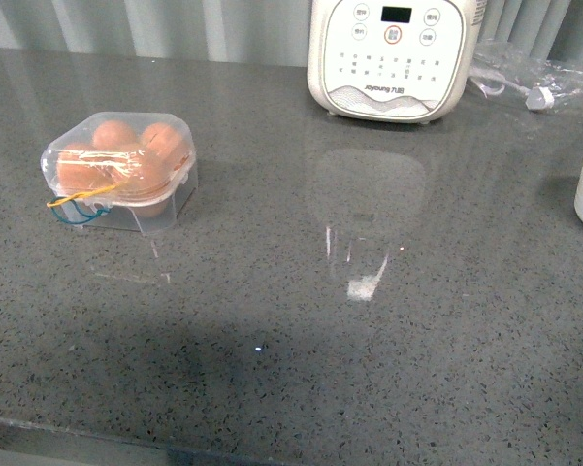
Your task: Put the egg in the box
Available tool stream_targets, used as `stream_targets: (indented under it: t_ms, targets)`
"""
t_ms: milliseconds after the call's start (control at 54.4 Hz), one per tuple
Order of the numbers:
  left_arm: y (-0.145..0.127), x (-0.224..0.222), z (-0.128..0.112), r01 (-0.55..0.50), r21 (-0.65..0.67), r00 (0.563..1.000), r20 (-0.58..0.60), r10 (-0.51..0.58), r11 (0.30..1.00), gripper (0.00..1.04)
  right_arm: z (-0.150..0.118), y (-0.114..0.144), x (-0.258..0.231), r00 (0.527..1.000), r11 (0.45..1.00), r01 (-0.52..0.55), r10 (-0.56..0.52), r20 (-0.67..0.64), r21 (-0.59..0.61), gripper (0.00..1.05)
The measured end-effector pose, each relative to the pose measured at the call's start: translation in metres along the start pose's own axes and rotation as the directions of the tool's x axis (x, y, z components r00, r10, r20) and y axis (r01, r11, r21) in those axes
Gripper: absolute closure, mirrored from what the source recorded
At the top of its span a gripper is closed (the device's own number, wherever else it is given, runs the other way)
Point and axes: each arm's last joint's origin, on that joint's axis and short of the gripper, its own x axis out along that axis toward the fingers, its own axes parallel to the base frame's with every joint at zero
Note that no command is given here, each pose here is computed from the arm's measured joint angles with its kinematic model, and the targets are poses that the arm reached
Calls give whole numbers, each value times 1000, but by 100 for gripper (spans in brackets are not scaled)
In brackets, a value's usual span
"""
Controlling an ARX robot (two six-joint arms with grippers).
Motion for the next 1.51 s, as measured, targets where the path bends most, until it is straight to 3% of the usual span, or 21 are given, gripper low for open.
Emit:
stream_targets:
  t_ms: [239, 1103, 1213, 1508]
  targets:
    - [-15, -10, -32, -2, -17, 1000, -16, 2, 1000, 101, 0, 0, 0, 1000, 1000, 0, 0, 0, 0, 7]
    - [-16, -33, -70, 4, -16, 1000, -30, -4, 1000, 101, 0, 0, 0, 1000, 1000, 0, 0, 0, 0, 7]
    - [-16, -38, -67, 6, -16, 1000, 21, -5, 1000, 101, 0, 0, 0, 1000, 1000, 0, 0, 0, 0, 7]
    - [-16, -38, -67, 5, -16, 1000, 20, -5, 1000, 101, 0, 0, 0, 1000, 1000, 0, 0, 0, 0, 7]
